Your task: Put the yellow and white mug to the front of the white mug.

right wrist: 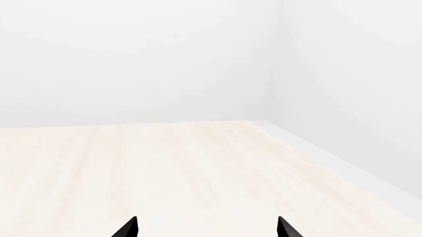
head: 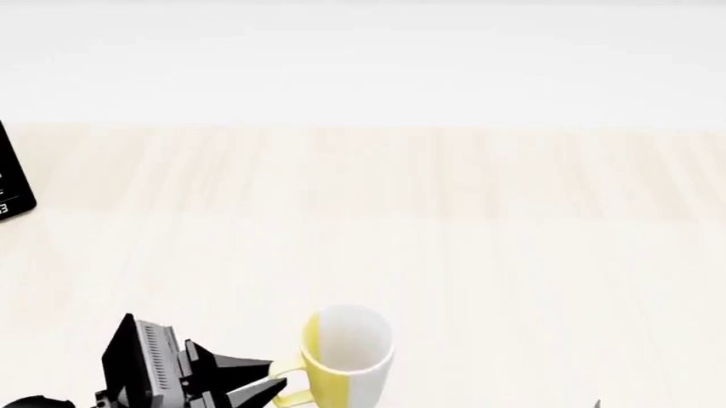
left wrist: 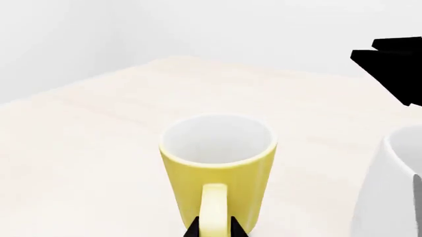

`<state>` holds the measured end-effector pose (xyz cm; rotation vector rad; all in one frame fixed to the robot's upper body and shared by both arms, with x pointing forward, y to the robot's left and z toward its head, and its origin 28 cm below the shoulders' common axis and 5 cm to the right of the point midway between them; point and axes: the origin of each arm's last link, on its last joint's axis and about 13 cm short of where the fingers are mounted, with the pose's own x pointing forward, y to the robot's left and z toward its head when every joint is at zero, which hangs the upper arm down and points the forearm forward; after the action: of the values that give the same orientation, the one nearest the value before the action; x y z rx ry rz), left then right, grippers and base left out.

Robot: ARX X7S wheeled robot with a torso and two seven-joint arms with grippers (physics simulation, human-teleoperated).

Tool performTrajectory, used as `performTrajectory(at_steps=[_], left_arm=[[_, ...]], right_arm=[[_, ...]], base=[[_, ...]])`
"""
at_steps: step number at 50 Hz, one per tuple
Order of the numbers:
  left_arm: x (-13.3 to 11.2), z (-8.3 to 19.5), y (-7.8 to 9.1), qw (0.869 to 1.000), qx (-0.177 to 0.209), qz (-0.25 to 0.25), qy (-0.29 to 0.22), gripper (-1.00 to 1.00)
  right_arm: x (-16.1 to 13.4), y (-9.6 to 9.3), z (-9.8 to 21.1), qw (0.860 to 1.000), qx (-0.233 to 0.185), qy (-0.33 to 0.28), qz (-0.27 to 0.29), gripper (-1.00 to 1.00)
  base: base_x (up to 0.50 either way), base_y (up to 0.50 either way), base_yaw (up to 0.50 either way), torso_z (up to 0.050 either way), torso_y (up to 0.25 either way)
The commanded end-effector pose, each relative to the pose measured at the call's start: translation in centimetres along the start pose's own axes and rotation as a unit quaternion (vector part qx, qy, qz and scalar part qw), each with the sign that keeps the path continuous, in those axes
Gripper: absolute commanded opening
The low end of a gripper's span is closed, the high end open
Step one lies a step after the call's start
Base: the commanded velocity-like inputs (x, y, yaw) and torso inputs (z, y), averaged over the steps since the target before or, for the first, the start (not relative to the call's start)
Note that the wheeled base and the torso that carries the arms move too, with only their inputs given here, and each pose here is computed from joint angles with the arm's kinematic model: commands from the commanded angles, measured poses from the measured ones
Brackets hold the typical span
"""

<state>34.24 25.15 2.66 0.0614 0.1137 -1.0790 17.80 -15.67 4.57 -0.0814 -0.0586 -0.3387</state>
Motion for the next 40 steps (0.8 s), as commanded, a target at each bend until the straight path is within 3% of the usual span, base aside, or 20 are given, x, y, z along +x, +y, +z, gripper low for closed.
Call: performTrajectory(at_steps=[1,40], left_arm=[[0.3,-1.0,0.0,1.0,0.001,0.01,-0.005,-1.0],[0.6,-2.1,-0.3,1.0,-0.002,0.003,0.01,-1.0]], right_arm=[[0.0,0.1,0.0,1.0,-0.001,-0.001,0.001,1.0],[0.0,0.0,0.0,1.0,0.0,-0.001,0.001,1.0]], base=[[0.0,0.0,0.0,0.0,0.0],[0.0,0.0,0.0,0.0,0.0]])
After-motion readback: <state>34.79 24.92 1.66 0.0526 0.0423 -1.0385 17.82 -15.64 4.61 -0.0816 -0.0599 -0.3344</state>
